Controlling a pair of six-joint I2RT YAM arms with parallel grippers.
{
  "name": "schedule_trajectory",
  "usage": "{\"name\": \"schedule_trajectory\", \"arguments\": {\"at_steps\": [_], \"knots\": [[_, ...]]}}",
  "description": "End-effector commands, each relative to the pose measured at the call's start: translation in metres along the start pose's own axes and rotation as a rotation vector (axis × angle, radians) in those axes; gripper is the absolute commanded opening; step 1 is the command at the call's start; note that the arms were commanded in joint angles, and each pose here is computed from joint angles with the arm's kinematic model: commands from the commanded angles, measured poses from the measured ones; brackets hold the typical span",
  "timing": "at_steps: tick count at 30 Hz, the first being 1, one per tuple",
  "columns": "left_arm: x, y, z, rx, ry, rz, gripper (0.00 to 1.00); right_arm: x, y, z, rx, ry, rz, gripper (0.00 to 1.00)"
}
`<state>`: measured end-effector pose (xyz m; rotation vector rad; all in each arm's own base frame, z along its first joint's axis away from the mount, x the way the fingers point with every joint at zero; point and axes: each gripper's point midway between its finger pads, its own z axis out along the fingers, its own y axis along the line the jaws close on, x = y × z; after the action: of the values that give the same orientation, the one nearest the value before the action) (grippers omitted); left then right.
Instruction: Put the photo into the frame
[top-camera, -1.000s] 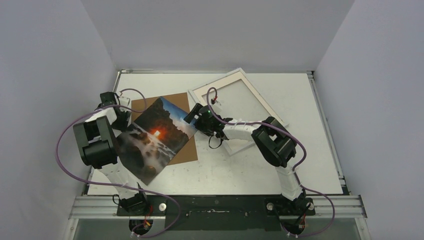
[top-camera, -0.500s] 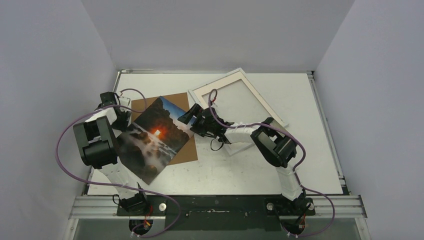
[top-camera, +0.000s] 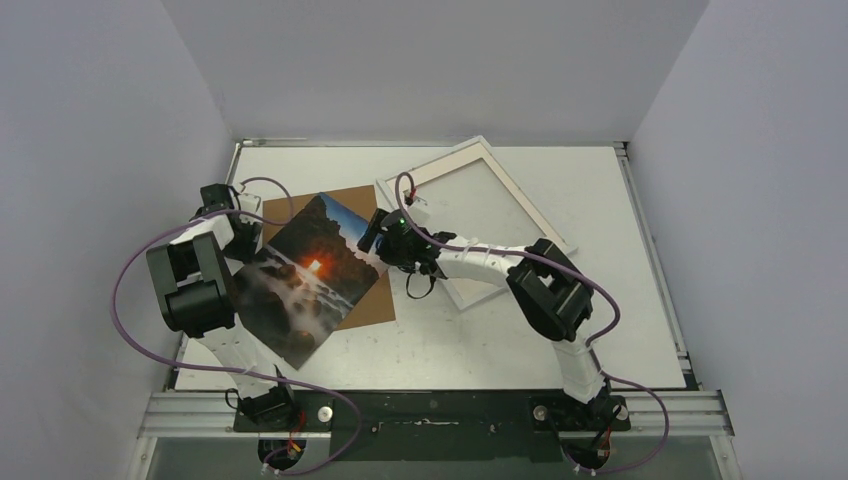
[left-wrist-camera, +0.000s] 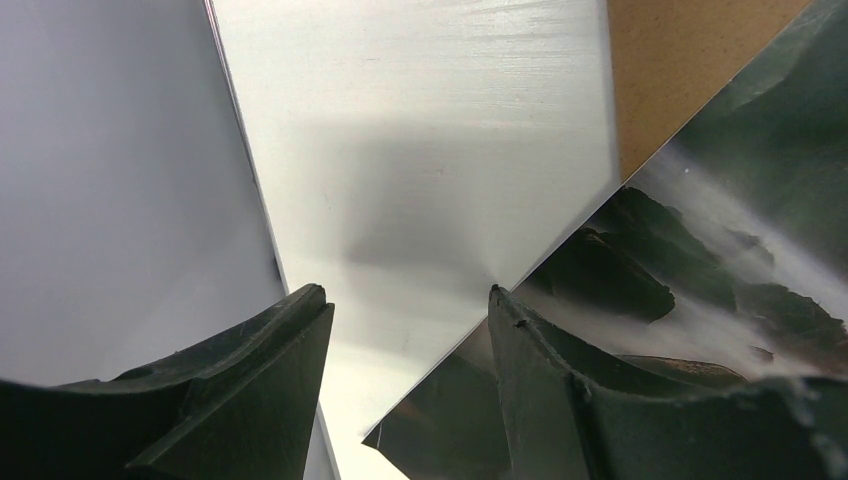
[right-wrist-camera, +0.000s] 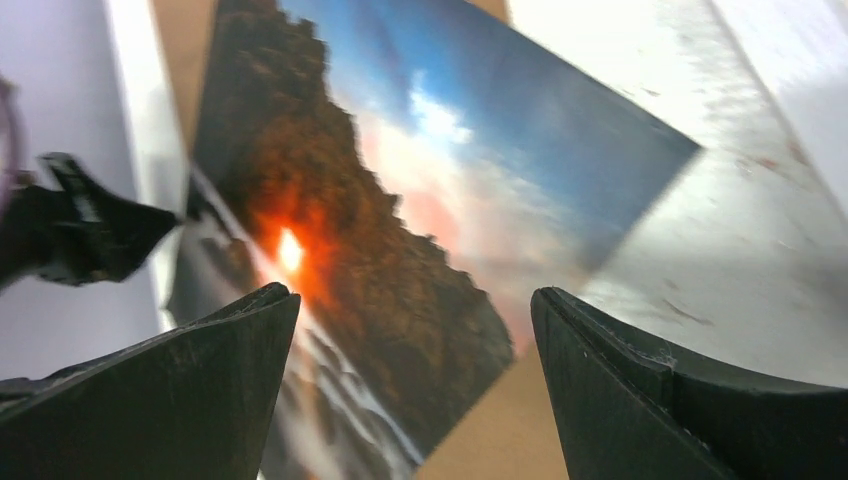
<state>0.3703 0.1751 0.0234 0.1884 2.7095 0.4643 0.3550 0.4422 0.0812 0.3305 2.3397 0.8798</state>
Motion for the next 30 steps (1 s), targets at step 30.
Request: {"name": "schedule_trajectory", "arguments": {"at_steps": [30], "knots": [[0.028, -0.047, 0.005, 0.174, 0.086, 0.053, 0.56, 0.036, -0.035, 0.044, 0.164, 0.094, 0.058, 0.90]]}}
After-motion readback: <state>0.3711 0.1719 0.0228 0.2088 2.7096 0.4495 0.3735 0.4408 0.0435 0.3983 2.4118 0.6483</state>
